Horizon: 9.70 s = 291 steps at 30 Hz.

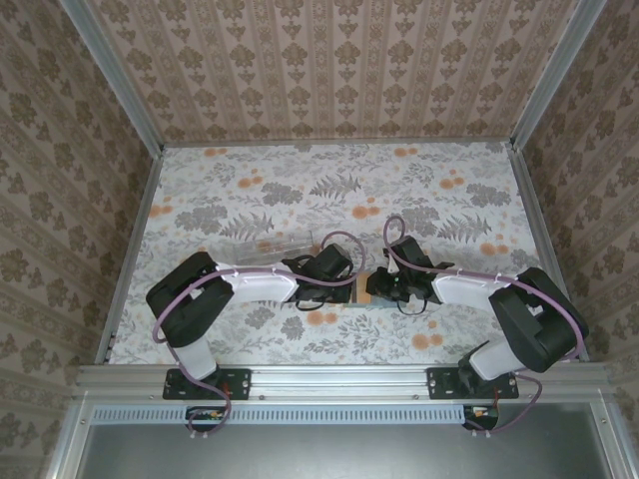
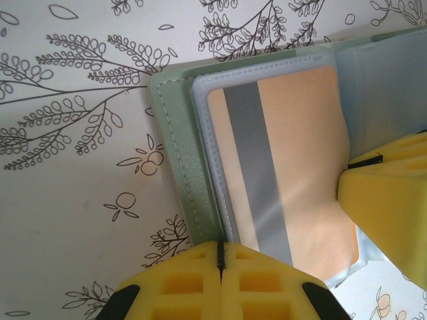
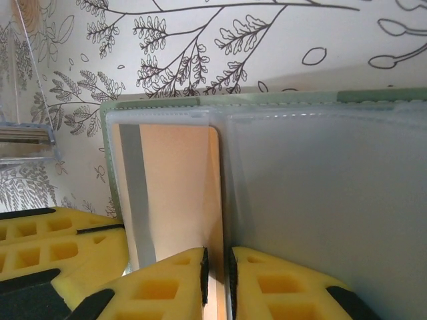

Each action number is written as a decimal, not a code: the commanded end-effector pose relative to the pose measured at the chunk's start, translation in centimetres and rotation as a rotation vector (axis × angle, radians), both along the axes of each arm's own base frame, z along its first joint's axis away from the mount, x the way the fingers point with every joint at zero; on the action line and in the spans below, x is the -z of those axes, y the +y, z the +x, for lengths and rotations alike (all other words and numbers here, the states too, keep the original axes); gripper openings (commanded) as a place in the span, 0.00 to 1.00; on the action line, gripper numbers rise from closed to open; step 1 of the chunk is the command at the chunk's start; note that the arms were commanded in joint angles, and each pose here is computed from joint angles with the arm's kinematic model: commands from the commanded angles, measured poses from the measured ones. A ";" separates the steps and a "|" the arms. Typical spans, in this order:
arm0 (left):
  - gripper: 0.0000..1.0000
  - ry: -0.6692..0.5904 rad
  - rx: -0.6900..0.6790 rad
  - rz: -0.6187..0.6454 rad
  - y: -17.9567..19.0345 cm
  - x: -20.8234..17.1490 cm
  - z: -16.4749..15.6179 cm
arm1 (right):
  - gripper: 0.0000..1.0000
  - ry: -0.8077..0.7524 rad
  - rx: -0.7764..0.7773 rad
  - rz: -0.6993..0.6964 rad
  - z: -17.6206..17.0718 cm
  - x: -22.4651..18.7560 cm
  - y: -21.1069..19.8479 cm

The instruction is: Take the credit cards out of the card holder

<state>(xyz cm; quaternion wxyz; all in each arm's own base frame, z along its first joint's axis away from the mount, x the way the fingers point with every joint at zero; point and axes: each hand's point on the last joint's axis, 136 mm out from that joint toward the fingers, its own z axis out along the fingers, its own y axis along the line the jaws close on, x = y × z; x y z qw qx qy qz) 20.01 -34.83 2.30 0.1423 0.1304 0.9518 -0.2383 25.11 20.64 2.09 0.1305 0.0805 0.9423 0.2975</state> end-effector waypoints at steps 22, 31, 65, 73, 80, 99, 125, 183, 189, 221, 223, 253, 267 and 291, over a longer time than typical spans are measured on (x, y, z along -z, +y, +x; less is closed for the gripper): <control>0.00 0.026 0.020 0.039 -0.3 0.9 -0.6 | 0.00 0.020 0.044 0.067 -0.9 0.1 -0.8; 0.00 0.028 0.020 0.056 -0.1 1.0 -0.6 | 0.00 0.054 0.092 -0.010 -1.1 1.3 -3.0; 0.00 -0.011 0.057 0.033 -1.8 -0.7 1.1 | 0.06 0.068 0.064 0.020 -1.1 1.4 -2.5; 0.00 0.021 0.031 0.068 -0.5 1.0 0.6 | 0.16 0.062 0.057 0.041 -1.1 1.2 -2.2; 0.00 0.037 0.016 0.075 0.0 1.6 0.3 | 0.10 0.057 0.055 0.060 -1.2 0.8 -2.1; 0.00 0.060 -0.018 0.116 1.3 2.3 0.3 | 0.00 0.052 0.085 0.022 -1.1 0.4 -4.1; 0.00 0.056 -0.006 0.100 0.9 1.9 0.4 | 0.00 0.047 0.099 -0.041 -1.4 0.2 -5.8; 0.02 -0.026 0.078 0.035 -2.3 -1.5 0.7 | 0.24 -0.033 0.038 0.145 0.5 -2.9 -1.0; 0.02 0.005 0.063 0.061 -1.8 0.0 0.4 | 0.24 0.034 0.036 0.133 -0.2 -0.7 -0.9; 0.00 0.061 0.011 0.169 0.6 2.5 -0.2 | 0.00 0.067 0.105 0.056 -0.7 0.8 -4.1; 0.00 0.060 0.010 0.170 0.7 2.5 -0.1 | 0.00 0.044 0.109 0.056 -0.5 0.0 -4.4; 0.23 -0.168 0.017 -0.010 -0.8 -9.0 2.2 | 0.00 -0.283 0.099 0.019 -1.3 -12.0 -7.9; 1.00 -0.502 -0.348 -0.106 16.0 -19.5 1.6 | 0.00 -0.585 -0.428 -0.315 1.1 -18.2 2.4; 1.00 -0.635 -0.512 -0.146 25.7 -20.9 -1.8 | 0.00 -1.069 -1.544 -0.891 -0.1 -11.0 15.7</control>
